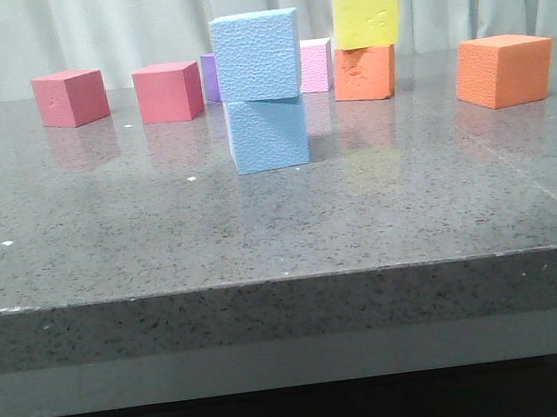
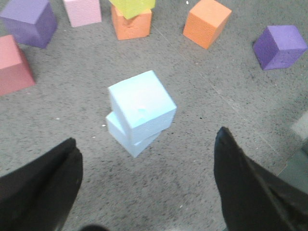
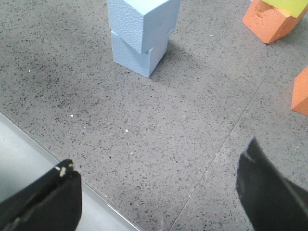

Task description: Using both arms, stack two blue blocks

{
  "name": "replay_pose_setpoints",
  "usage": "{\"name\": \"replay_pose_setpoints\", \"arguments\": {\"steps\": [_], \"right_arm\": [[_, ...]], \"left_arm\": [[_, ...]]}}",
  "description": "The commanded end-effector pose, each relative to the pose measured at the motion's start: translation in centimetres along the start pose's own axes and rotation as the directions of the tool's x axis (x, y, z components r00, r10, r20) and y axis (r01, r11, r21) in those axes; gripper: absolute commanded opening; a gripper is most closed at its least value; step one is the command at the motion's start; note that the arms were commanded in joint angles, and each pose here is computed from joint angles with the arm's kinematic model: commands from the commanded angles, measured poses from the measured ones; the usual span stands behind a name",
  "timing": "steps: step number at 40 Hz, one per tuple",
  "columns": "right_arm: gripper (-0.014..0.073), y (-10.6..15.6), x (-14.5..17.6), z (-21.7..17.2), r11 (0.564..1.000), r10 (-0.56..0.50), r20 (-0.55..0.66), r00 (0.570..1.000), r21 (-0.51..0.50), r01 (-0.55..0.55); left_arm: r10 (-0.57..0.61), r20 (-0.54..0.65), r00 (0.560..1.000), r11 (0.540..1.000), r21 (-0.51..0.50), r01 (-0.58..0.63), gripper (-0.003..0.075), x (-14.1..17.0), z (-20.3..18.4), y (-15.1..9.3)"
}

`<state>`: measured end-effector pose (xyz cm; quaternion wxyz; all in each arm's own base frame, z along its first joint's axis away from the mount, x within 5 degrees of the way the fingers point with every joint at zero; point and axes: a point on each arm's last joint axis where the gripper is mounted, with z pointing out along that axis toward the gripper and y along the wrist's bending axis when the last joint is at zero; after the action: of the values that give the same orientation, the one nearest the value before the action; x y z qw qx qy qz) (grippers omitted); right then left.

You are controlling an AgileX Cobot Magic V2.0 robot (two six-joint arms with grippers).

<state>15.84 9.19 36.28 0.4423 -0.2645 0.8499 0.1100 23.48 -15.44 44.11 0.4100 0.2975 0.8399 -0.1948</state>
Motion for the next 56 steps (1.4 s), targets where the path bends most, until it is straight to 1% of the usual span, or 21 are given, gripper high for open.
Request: {"name": "replay_pose_setpoints", "arguments": {"steps": [1,8,13,20,27,33,40,42,44,46,47,48,49,52,56], "right_arm": [[0.0654,-0.1,-1.3,-0.9,1.000,-0.003,0.110,0.994,0.010,0.002],[0.0654,-0.1,-1.3,-0.9,1.000,-0.003,0.110,0.994,0.010,0.002],[0.0654,-0.1,-1.3,-0.9,1.000,-0.003,0.110,0.994,0.010,0.002],[0.0654,-0.1,-1.3,-0.9,1.000,-0.003,0.110,0.994,0.010,0.002],[0.0654,-0.1,-1.5,-0.9,1.000,0.004,0.129,0.992,0.006,-0.005],[0.0654,0.0,-1.4,-0.9,1.000,0.017,0.126,0.992,-0.005,-0.016],[0.0645,0.0,-1.4,-0.9,1.000,0.017,0.122,0.992,-0.005,-0.016],[0.0611,0.0,-1.4,-0.9,1.000,0.017,0.121,0.993,-0.005,-0.016],[0.0545,0.0,-1.4,-0.9,1.000,0.017,0.120,0.993,-0.005,-0.016],[0.0434,0.0,-1.4,-0.9,1.000,0.017,0.118,0.993,-0.006,-0.016],[0.0386,0.0,-1.4,-0.9,1.000,0.017,0.118,0.993,-0.006,-0.016],[0.0321,0.0,-1.3,-0.9,1.000,0.017,0.116,0.993,-0.006,-0.016],[0.0272,0.0,-1.3,-0.9,1.000,0.017,0.116,0.993,-0.006,-0.016],[0.0102,0.0,-1.3,-0.9,1.000,0.017,0.116,0.993,-0.006,-0.016],[-0.0072,0.0,-1.3,-0.9,1.000,0.017,0.116,0.993,-0.006,-0.016]], "left_arm": [[0.016,0.141,0.990,1.000,0.023,-0.020,0.0548,0.6,-3.0,0.0],[-0.024,0.145,0.989,0.999,-0.041,0.030,0.0548,5.2,-4.1,1.1],[-0.037,0.161,0.986,0.997,-0.062,0.047,0.0548,8.0,-4.7,0.8],[-0.052,0.129,0.990,0.997,-0.049,0.059,0.0548,11.4,-5.2,0.0],[-0.049,0.124,0.991,0.998,-0.044,0.055,0.0548,12.9,-6.0,-0.6],[-0.033,0.134,0.990,0.998,-0.051,0.040,0.0548,13.1,-6.6,-0.8],[-0.048,0.124,0.991,0.995,-0.085,0.059,0.0546,13.3,-6.7,-0.5],[-0.048,0.123,0.991,0.994,-0.087,0.059,0.0535,13.3,-6.7,-0.5],[-0.048,0.125,0.991,0.994,-0.087,0.059,0.0498,13.3,-6.7,-0.5],[-0.047,0.127,0.991,0.994,-0.088,0.059,0.0445,13.3,-6.7,-0.4],[-0.047,0.127,0.991,0.994,-0.088,0.059,0.0391,13.3,-6.7,-0.4],[-0.047,0.127,0.991,0.994,-0.088,0.059,0.0368,13.3,-6.7,-0.4],[-0.047,0.127,0.991,0.994,-0.088,0.059,0.0309,13.3,-6.7,-0.4],[-0.047,0.127,0.991,0.994,-0.088,0.059,0.0192,13.3,-6.7,-0.4],[-0.049,0.123,0.991,0.995,-0.085,0.060,0.0050,13.3,-6.7,-0.5]]}}
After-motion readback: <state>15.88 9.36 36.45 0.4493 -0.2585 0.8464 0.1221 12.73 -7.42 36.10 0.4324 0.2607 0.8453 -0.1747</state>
